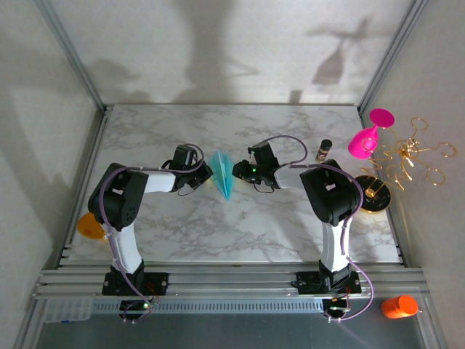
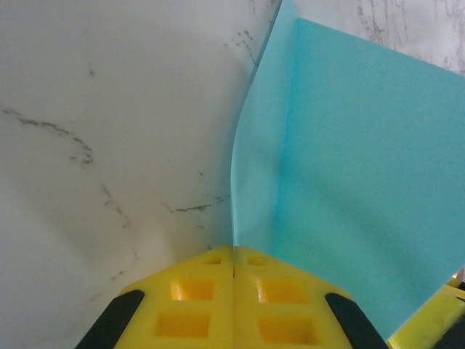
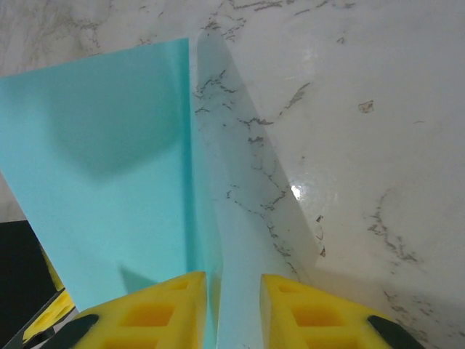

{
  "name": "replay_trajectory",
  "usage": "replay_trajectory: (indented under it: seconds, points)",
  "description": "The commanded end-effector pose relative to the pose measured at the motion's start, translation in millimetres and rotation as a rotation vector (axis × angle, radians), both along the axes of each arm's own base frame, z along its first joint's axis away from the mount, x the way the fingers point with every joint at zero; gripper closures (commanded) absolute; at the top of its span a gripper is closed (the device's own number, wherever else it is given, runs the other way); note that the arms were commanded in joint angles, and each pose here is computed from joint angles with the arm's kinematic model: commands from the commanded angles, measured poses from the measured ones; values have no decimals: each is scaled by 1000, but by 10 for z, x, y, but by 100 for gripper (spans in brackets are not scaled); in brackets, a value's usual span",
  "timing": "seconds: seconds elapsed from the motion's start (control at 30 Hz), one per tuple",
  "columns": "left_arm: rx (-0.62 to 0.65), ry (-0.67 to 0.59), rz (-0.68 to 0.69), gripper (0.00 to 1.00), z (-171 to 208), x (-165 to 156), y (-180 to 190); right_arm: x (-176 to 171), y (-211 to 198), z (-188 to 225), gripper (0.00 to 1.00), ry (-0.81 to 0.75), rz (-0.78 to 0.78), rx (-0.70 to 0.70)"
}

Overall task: Fold a paper plane with a square sheet of paper (pick it up from the middle)
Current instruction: Move the paper plane to the top-center of the table.

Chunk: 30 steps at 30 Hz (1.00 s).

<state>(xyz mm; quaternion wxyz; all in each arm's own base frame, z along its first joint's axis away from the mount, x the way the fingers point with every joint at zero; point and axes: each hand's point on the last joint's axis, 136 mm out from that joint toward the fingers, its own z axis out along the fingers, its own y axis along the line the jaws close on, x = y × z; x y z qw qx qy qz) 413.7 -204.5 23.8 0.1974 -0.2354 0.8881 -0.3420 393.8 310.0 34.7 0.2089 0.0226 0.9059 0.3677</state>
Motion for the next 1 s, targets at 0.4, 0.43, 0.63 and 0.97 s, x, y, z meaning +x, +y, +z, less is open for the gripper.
replay_trajectory:
  seconds: [0.4,0.43,0.63,0.97]
  points:
    - [27,-3,-40,100,13,60,-6,57,121,6,88,-6,78,21]
    - [30,-8,-39,100,41,59,2,52,117,12,92,-7,75,22]
    - [58,-50,1,78,303,-27,137,-15,60,112,95,-14,54,36]
    - [17,-66,-72,64,494,-406,-141,-97,39,148,94,1,51,54]
